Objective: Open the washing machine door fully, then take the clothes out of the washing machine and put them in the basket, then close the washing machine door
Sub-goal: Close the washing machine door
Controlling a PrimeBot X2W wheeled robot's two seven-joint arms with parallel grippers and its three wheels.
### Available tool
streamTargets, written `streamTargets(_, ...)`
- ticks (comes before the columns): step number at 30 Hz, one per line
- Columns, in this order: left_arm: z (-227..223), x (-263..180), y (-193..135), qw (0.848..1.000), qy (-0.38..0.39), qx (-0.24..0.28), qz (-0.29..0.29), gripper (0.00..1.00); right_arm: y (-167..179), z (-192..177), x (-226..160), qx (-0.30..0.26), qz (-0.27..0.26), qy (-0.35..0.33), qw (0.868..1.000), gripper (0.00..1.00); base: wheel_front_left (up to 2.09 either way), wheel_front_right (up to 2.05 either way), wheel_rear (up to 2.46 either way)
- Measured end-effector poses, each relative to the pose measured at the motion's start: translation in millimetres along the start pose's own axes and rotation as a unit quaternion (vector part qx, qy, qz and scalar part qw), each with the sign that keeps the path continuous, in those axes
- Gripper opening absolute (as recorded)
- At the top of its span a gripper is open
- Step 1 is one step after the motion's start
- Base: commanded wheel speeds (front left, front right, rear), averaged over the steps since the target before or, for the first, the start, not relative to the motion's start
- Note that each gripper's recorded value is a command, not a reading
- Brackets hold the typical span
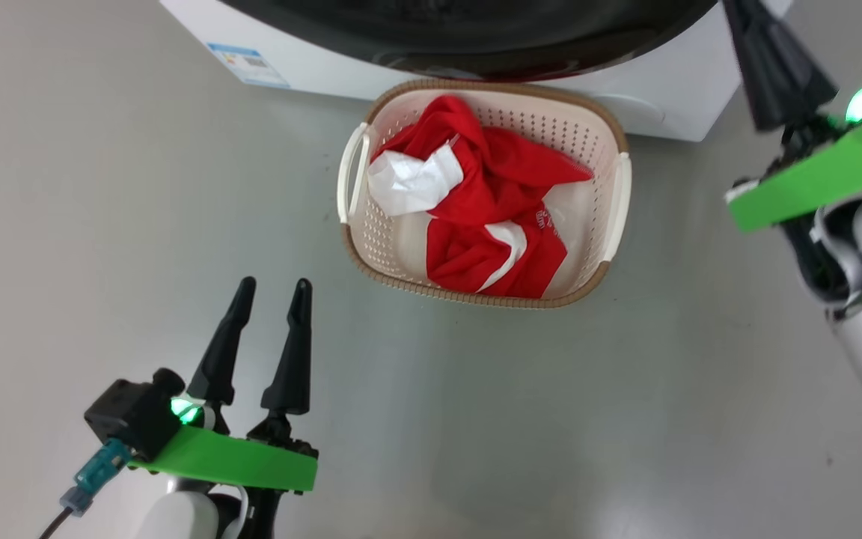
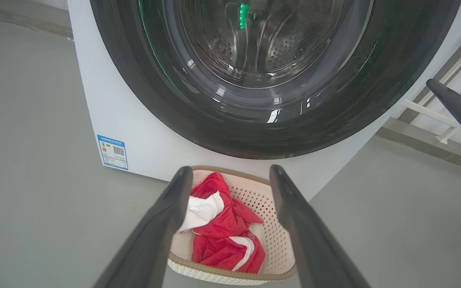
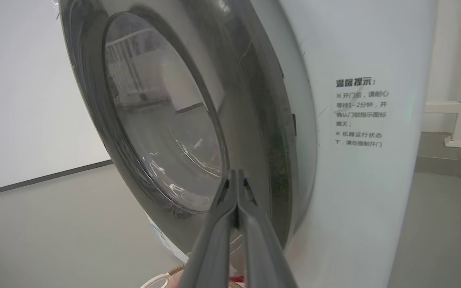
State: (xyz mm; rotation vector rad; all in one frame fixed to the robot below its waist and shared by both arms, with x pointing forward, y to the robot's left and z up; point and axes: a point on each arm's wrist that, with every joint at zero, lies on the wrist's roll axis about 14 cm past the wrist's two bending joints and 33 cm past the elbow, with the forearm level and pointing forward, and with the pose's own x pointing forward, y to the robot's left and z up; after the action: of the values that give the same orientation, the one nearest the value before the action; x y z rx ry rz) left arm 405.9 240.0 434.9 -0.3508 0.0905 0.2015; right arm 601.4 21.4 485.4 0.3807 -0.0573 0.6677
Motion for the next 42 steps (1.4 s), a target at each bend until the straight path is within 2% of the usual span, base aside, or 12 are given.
streamTargets(1, 2, -1, 0, 1.000, -0.003, 0.002, -0.001, 1.00, 2, -2, -5, 0.002, -0.002, 0.005, 1.000, 0.00, 0.00, 0.00, 0.00)
streamTargets(3, 6, -2, -1, 1.000, -0.008, 0.003, -0.004, 1.00, 7, -6, -17, 0.002, -0.002, 0.016, 1.000, 0.20, 0.00, 0.00, 0.00)
streamTargets(5, 8, -4, -2, 1.000, -0.011, 0.008, -0.006, 1.00, 11, -10, -29, 0.005, -0.005, 0.027, 1.000, 0.35, 0.00, 0.00, 0.00)
streamTargets(6, 9, -6, -2, 1.000, -0.011, 0.010, -0.007, 1.00, 12, -13, -36, 0.004, -0.006, 0.035, 0.999, 0.46, 0.00, 0.00, 0.00)
streamTargets(7, 8, -8, -2, 1.000, -0.010, 0.011, -0.008, 1.00, 13, -16, -43, 0.007, -0.010, 0.041, 0.999, 0.62, 0.00, 0.00, 0.00)
streamTargets(8, 7, -10, -2, 1.000, -0.008, 0.014, -0.008, 1.00, 13, -17, -50, 0.008, -0.014, 0.047, 0.999, 0.62, 0.00, 0.00, 0.00)
streamTargets(10, 6, -13, -3, 1.000, -0.007, 0.016, -0.010, 1.00, 14, -19, -63, 0.007, -0.021, 0.056, 0.998, 0.93, 0.00, 0.00, 0.00)
streamTargets(11, 6, -15, -3, 1.000, -0.007, 0.017, -0.012, 1.00, 14, -19, -68, 0.007, -0.025, 0.059, 0.998, 1.00, 0.00, 0.00, 0.00)
streamTargets(23, 12, -29, -16, 0.999, -0.016, 0.023, -0.034, 1.00, 12, -12, -144, 0.016, -0.093, 0.075, 0.993, 1.00, 0.00, 0.00, 0.00)
streamTargets(30, 8, -41, -27, 0.998, -0.012, 0.027, -0.055, 1.00, 5, 3, -191, 0.021, -0.149, 0.061, 0.987, 1.00, 0.00, 0.00, 0.00)
streamTargets(42, 7, -57, -34, 0.997, -0.012, 0.034, -0.071, 1.00, -1, 19, -252, 0.017, -0.216, 0.041, 0.975, 1.00, 0.00, 0.00, 0.00)
